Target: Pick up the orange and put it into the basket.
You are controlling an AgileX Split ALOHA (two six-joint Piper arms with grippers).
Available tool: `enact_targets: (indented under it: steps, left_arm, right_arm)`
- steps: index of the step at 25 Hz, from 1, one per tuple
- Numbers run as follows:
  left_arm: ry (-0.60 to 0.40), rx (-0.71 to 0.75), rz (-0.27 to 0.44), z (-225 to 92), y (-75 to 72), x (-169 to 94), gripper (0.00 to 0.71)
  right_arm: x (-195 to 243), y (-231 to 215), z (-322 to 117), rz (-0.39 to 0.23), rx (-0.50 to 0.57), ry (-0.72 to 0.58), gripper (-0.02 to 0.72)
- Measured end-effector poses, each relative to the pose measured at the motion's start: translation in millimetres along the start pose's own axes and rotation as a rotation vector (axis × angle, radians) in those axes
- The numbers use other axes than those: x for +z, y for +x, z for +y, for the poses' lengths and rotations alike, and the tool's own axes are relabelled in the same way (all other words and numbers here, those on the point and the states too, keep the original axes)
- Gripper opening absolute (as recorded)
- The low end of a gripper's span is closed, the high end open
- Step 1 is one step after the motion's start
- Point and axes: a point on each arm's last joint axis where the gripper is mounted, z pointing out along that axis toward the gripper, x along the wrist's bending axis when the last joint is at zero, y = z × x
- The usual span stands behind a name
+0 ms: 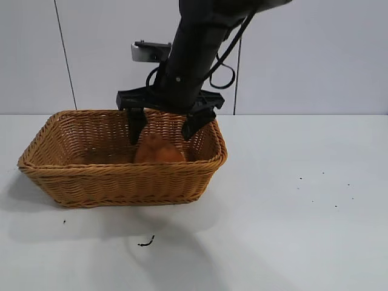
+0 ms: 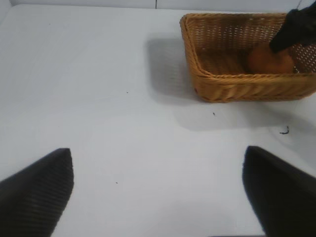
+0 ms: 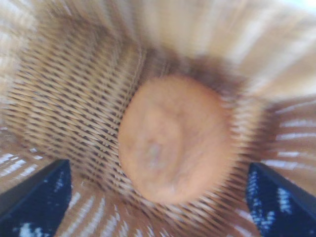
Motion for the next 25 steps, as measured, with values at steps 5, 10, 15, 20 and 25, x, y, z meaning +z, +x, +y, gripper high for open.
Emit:
enact_targets:
  steps: [5,10,15,20,25]
  left_arm:
    - [0.0,0.0,0.0,0,0.0,0,0.666]
    - [0.0,0.0,0.0,0,0.0,0,0.666]
    - [0.0,0.0,0.0,0,0.0,0,0.666]
    - [0.0,0.0,0.0,0,0.0,0,0.666]
    - [0.0,0.0,0.0,0,0.0,0,0.666]
  right_arm:
    - [-2,-58,-1,-0.064,0.104,0.045,0.675]
    - [-5,-156,-14,-0.145,0.287,0.07,0.675]
    - [-12,-225,-34,-0.174,0.42,0.072,0.675]
    - [-16,-250,-44,-0.186,0.468,0.073,0.675]
    - [-28,-241,-57,-0.164,0.46,0.108,0.675]
